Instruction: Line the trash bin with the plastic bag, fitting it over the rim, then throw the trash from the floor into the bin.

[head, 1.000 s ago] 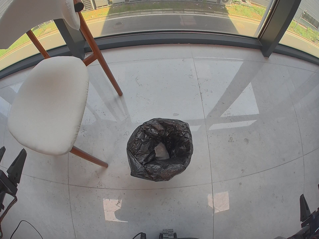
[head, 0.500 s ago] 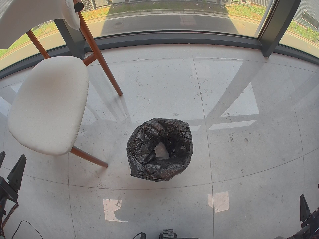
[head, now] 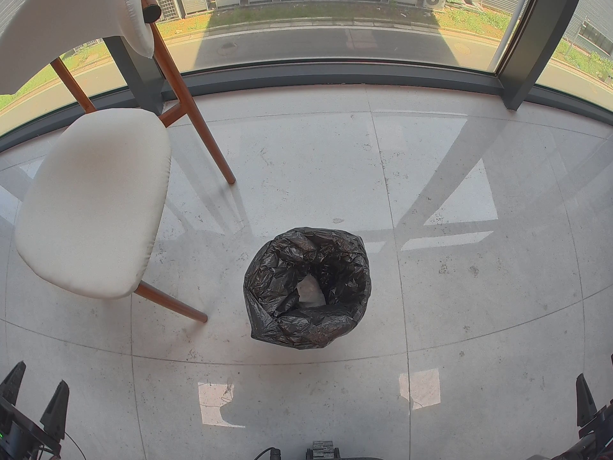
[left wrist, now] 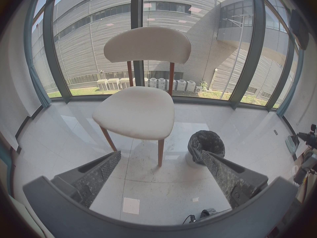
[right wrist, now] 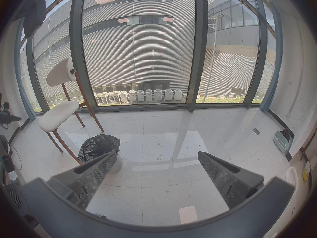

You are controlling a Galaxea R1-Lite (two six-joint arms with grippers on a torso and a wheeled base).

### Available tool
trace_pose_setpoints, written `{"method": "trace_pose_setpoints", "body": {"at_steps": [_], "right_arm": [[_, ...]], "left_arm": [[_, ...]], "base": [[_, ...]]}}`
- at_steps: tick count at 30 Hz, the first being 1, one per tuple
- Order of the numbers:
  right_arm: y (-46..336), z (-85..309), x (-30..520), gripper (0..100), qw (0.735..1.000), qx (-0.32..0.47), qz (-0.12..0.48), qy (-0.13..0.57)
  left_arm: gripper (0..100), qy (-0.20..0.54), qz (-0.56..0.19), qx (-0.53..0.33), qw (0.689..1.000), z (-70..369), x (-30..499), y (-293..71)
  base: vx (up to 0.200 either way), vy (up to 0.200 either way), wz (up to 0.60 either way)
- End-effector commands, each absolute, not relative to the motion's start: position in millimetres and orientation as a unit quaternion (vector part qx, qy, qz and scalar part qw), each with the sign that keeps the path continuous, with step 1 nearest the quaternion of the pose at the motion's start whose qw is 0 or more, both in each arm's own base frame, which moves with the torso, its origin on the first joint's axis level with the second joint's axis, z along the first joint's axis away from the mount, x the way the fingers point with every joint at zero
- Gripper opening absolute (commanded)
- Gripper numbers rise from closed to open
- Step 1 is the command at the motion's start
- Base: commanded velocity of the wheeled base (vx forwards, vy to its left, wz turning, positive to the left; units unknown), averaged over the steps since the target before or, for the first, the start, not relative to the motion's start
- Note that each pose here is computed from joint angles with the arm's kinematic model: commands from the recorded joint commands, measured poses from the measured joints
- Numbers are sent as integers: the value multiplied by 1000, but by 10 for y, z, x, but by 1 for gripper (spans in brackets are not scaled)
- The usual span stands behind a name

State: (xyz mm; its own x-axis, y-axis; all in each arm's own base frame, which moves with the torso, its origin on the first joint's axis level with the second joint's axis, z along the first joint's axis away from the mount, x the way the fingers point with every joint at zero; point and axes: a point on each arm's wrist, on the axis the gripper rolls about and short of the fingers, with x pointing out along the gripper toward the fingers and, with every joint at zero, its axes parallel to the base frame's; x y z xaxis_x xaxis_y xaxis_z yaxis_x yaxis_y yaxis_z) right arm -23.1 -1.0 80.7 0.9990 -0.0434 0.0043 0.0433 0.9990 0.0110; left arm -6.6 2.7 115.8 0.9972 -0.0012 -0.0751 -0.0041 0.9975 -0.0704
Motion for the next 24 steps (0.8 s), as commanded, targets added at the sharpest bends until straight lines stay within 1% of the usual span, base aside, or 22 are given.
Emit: {"method": "trace_pose_setpoints", "body": {"at_steps": [1,3,10,13,15,17,19,21,22,24], "right_arm": [[-10,758,-219,100,1000,5,-22,6],[-10,758,-219,100,1000,5,-22,6],[-10,758,-219,100,1000,5,-22,6],[-10,758,-219,100,1000,5,-22,6],[-10,758,-219,100,1000,5,-22,6],[-10,758,-219,100,1000,5,-22,6],[-10,758,-219,100,1000,5,-22,6],[-10,758,-219,100,1000,5,-22,6],[-10,758,-219,100,1000,5,-22,6],[-10,758,-219,100,1000,5,-22,6]], "left_arm": [[100,-1,3,-34,999,953,-195,40],[100,21,4,-30,999,822,-163,37],[100,23,8,-43,999,829,-162,38],[100,21,39,-45,998,829,-165,50],[100,18,92,-57,994,825,-167,74],[100,16,99,-67,993,824,-166,77],[100,17,82,-65,994,824,-165,69],[100,25,-3,-35,999,816,-161,32],[100,25,-3,-35,999,816,-161,32],[100,52,-65,17,996,758,-169,5]], "base": [[0,0,0],[0,0,0],[0,0,0],[0,0,0],[0,0,0],[0,0,0],[0,0,0],[0,0,0],[0,0,0],[0,0,0]]}}
